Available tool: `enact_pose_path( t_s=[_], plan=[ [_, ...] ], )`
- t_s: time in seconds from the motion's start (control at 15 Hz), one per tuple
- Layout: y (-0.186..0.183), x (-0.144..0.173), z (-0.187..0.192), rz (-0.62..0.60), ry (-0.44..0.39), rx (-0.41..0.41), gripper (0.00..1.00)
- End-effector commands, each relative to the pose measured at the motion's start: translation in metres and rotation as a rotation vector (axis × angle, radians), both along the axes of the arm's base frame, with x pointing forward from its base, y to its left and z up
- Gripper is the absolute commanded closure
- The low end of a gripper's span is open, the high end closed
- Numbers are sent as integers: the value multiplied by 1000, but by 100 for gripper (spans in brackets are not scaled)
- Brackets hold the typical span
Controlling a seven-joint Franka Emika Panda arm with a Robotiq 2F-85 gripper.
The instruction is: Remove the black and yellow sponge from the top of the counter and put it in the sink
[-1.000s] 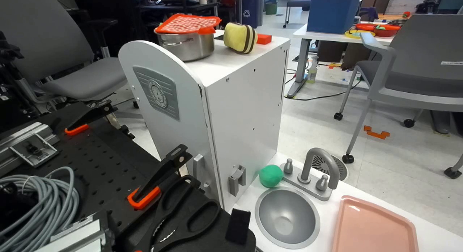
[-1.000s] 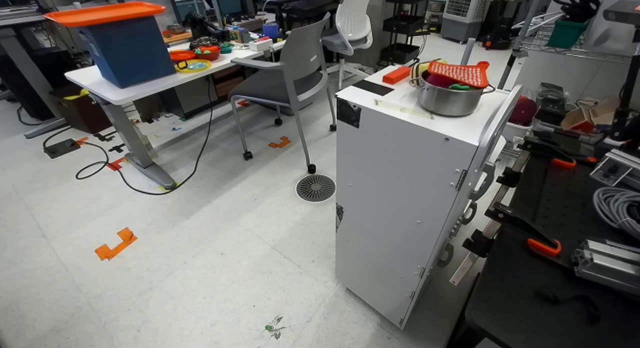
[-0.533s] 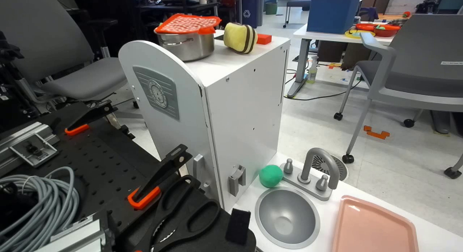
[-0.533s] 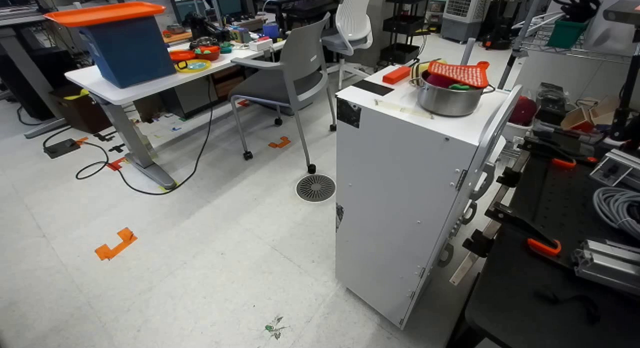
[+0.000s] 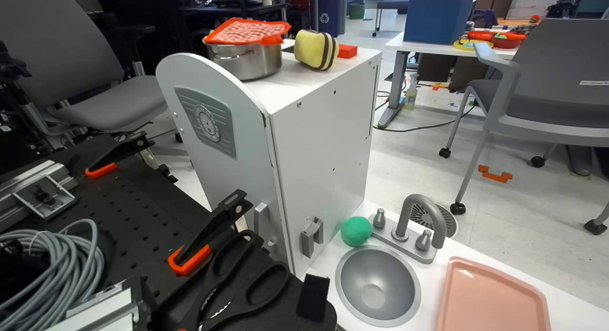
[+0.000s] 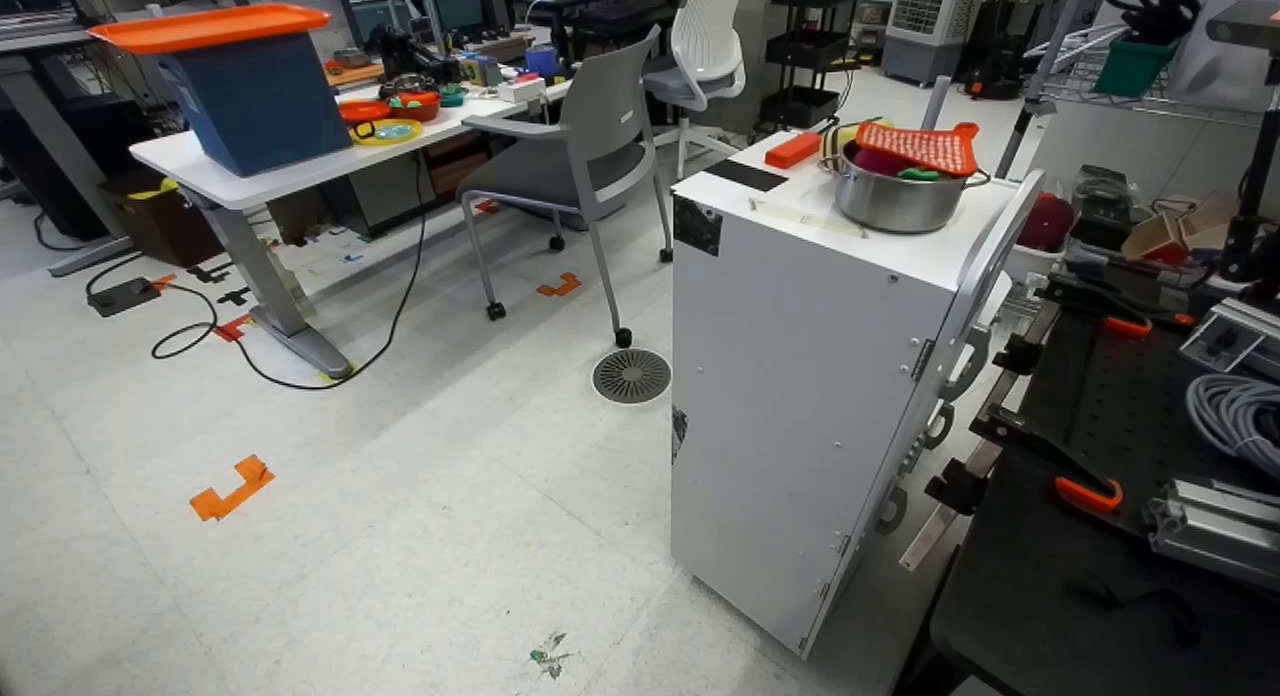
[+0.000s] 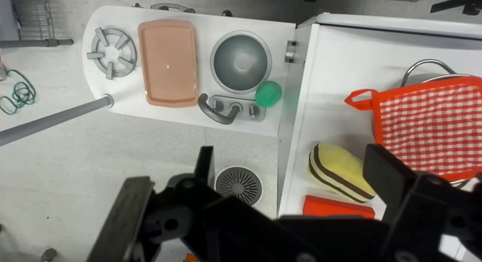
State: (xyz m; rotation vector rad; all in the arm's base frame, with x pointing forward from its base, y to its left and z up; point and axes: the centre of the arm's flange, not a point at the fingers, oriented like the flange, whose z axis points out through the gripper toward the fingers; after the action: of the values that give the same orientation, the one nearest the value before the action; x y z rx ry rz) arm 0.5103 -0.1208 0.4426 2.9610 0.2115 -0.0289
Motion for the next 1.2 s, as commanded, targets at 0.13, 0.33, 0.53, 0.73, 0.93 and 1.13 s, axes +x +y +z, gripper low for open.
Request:
enact_pose_path(
  t_s=[0.13, 0.33, 0.53, 0.73, 0.93, 1.13],
  plan=[
    [1, 13, -3, 5, 1, 13, 0],
    [2, 28, -11, 13, -10, -10, 0],
    [4, 49, -24, 23, -4, -10, 0],
    [14, 63, -39, 59, 22, -4, 0],
    [32, 72, -50, 135, 21, -9, 0],
    [49, 82, -58, 238, -10, 18, 0]
  ],
)
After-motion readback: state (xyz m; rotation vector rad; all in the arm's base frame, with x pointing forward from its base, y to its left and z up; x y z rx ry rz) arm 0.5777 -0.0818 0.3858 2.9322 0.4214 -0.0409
